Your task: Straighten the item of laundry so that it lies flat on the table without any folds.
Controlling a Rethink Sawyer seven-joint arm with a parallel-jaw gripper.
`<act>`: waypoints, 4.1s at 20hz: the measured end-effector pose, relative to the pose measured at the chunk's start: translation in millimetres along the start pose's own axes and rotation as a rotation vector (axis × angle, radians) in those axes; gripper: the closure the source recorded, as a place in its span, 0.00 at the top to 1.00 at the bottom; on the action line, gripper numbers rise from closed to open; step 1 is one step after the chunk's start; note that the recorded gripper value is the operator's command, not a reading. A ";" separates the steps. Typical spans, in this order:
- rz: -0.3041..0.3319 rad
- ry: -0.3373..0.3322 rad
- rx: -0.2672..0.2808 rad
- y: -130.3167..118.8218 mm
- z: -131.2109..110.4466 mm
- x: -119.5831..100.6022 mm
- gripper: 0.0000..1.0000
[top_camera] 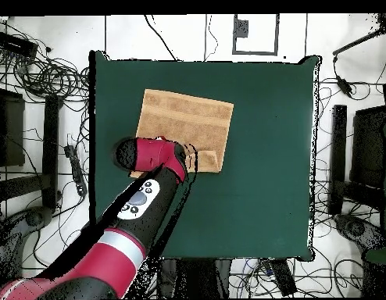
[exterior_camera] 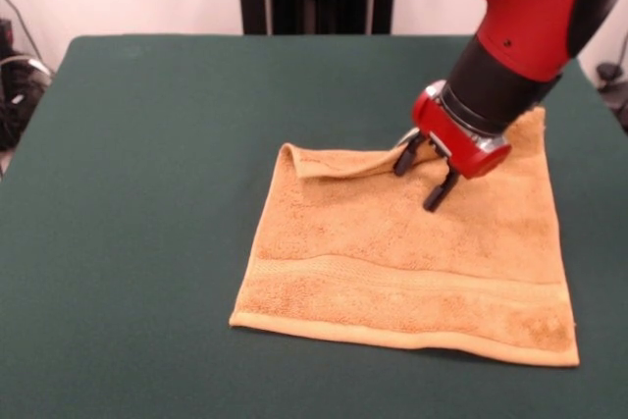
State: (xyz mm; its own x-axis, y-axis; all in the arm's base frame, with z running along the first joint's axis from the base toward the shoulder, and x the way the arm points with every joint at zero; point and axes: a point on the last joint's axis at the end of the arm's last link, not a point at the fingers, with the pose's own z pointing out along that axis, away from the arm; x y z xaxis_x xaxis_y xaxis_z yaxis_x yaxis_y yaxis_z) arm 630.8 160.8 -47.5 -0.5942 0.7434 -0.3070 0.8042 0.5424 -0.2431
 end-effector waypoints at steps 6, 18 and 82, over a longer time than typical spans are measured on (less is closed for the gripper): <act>-0.005 -0.003 0.003 -1.1 0.7 -0.1 1.00; -0.008 -0.009 0.007 -2.0 1.3 0.3 1.00; -0.019 -0.028 0.078 -35.9 8.7 5.7 1.00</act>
State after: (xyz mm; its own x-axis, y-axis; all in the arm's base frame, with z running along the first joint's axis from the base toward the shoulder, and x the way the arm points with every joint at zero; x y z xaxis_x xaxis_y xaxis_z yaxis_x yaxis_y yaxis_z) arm 598.5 142.2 -48.5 -0.6104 0.7213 -0.3273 0.7899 0.5233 -0.3198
